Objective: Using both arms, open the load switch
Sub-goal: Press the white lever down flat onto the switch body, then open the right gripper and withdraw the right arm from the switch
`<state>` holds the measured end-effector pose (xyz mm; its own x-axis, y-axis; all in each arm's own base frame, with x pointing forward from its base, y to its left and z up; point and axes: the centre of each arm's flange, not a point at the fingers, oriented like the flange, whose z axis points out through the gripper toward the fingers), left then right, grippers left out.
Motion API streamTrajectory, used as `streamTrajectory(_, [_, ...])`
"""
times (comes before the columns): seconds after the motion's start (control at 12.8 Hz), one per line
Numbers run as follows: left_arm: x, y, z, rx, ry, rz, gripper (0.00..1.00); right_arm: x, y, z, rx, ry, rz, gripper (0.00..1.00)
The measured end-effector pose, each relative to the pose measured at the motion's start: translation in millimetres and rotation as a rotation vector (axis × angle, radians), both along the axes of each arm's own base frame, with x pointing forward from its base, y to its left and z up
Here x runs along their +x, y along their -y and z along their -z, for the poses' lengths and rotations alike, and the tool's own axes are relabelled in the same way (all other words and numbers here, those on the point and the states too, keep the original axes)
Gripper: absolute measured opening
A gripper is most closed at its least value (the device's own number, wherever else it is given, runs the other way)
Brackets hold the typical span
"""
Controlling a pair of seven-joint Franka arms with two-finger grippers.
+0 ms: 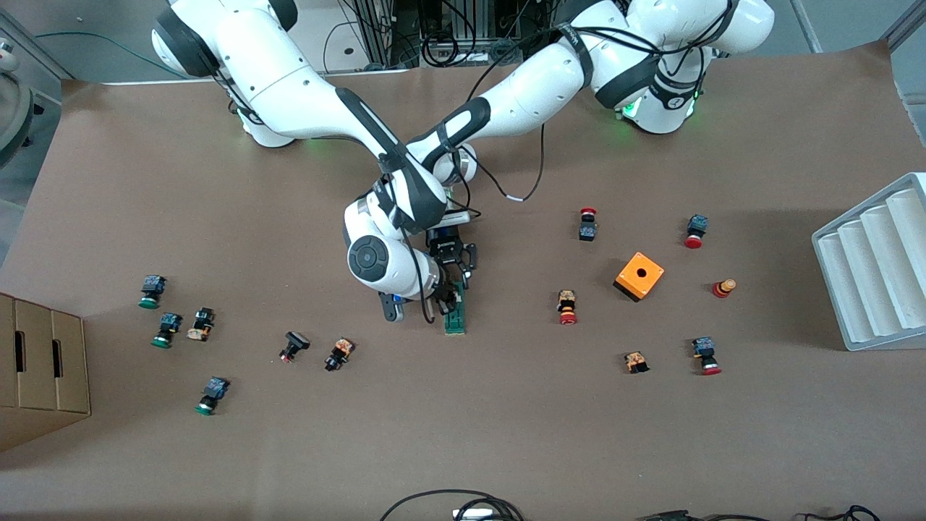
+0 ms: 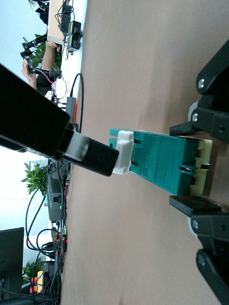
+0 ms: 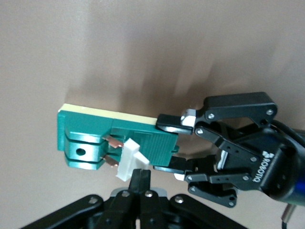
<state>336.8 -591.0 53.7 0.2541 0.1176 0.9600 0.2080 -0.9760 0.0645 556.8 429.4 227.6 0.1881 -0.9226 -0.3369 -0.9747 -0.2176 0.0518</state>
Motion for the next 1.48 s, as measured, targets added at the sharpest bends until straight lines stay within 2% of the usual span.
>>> streamTrajectory(0.08, [0,0,0,0.0,0.0,0.0,0.58,1,1,4,-0.002,0.014,0.002,0.01])
streamTrajectory(0.54, [0,0,0,0.0,0.0,0.0,0.58,2,2,6,-0.005,0.027,-0.003,0.01])
streamTrajectory(0.7, [0,0,0,0.0,0.0,0.0,0.58,9,6,-2,0.001,0.044,0.007,0.16])
streamTrajectory(0.93, [0,0,0,0.0,0.0,0.0,0.58,33,30,-51,0.027,0.088,0.001,0.48])
streamTrajectory(1.32, [0,0,0,0.0,-0.002,0.001,0.6,60,128,-176,0.06,0.186,-0.329,0.99])
streamTrajectory(1.4, [-1,0,1,-0.001,-0.004,0.003,0.61,63,156,-198,0.066,0.197,-0.396,1.0])
streamTrajectory(1.48, [-1,1,0,-0.004,-0.008,0.006,0.7,63,183,-219,0.06,0.207,-0.468,1.0])
